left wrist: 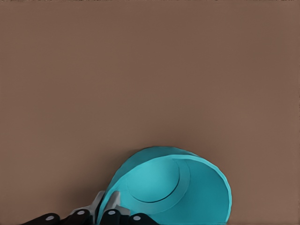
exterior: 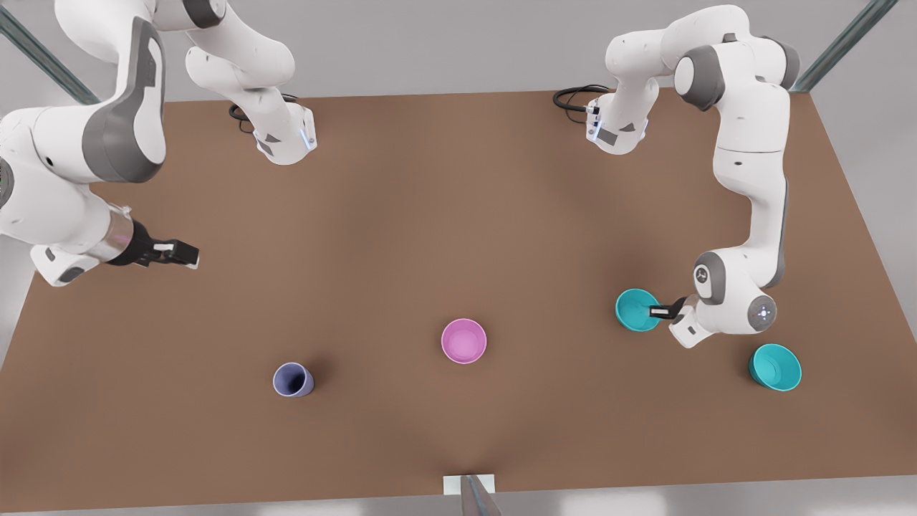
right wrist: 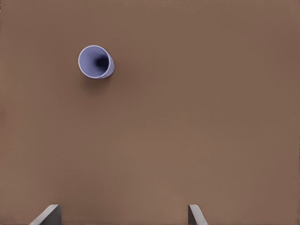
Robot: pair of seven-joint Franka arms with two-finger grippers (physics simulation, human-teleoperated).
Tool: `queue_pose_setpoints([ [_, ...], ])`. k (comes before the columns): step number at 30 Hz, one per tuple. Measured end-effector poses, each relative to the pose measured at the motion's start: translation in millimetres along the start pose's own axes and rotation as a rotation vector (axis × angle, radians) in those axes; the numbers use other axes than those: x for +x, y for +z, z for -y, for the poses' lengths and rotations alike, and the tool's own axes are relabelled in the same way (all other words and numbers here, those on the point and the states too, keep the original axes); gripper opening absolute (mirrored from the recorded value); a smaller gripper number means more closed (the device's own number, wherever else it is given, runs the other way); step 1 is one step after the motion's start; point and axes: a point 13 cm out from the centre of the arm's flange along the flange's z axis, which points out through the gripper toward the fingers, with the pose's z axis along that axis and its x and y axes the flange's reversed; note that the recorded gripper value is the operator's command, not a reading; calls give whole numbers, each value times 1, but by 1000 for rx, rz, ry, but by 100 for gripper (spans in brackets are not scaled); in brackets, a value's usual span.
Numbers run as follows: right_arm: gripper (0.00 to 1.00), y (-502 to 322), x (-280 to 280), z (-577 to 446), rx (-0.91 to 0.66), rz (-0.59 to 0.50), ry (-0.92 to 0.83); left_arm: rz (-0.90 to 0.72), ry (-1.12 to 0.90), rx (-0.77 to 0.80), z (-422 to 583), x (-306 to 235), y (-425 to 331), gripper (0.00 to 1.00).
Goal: Stack the blue bowl on the pink bowl
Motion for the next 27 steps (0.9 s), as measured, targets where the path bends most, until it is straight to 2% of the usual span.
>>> queue_pose_setpoints([
  [4,100,-3,-5,8,19,15,-39,84,38,-26,44,-16,-52,21],
  [7,100,-5,-13,17,28,30,-57,167,137,-45,147,-56,-108,21],
  [10,100,-4,-16,19,37,33,-83,191,236,-54,278,-77,-104,21],
  [13,100,-11,-18,23,55,47,-103,182,250,-52,357,-85,-65,21],
  [18,100,-24,-23,42,95,72,-109,169,160,-45,409,-72,-33,21],
  [27,100,-19,-26,42,109,62,-145,207,-81,5,430,-79,-16,21],
])
